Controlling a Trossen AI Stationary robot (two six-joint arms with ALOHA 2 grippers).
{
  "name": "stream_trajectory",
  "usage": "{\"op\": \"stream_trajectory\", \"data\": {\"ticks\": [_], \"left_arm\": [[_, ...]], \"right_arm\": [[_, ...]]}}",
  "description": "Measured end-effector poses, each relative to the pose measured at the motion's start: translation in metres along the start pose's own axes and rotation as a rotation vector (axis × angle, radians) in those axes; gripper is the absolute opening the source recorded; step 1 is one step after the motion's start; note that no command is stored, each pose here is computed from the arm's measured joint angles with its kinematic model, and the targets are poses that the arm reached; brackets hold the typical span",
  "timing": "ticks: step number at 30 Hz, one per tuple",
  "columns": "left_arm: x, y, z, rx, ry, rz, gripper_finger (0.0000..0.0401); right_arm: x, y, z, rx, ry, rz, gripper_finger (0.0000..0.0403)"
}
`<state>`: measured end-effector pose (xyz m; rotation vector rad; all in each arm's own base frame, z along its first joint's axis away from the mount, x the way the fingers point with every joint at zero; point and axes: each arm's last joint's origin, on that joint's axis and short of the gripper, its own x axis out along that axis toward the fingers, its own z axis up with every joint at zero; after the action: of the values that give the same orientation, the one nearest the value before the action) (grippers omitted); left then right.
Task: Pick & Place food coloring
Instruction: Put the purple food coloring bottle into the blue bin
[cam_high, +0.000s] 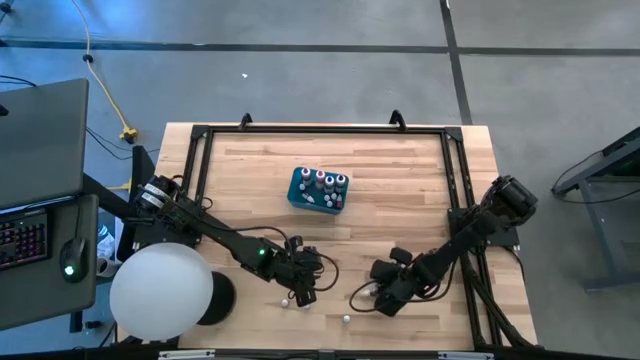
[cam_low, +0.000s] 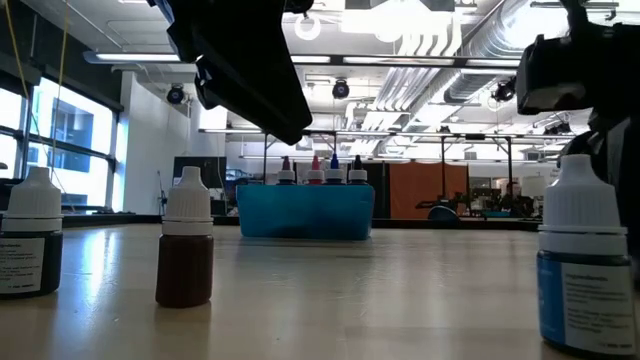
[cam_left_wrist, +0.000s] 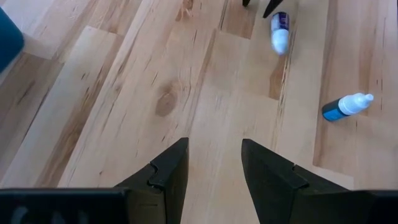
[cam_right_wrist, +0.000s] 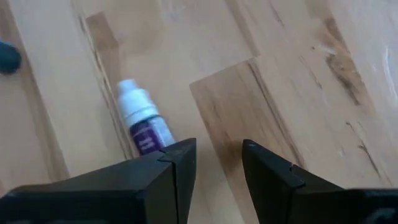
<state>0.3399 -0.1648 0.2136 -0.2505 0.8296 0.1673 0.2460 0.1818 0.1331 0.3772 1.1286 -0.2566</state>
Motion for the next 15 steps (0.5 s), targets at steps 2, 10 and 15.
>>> {"op": "stream_trajectory", "data": {"ticks": [2, 10, 15], "left_arm": [[0.000, 0.000, 0.000, 0.000, 0.000, 0.000, 0.0145], [0.000, 0.000, 0.000, 0.002, 0.001, 0.001, 0.0145], [0.000, 0.000, 0.000, 0.005, 0.000, 0.001, 0.0145]], "right_arm": [[0.001, 0.000, 0.001, -0.014, 0.008, 0.003, 0.0122], [-0.018, 0.006, 0.012, -0.286, 0.023, 0.095, 0.0122], [-0.051, 0.012, 0.021, -0.563, -0.058, 0.065, 0.0122]]}}
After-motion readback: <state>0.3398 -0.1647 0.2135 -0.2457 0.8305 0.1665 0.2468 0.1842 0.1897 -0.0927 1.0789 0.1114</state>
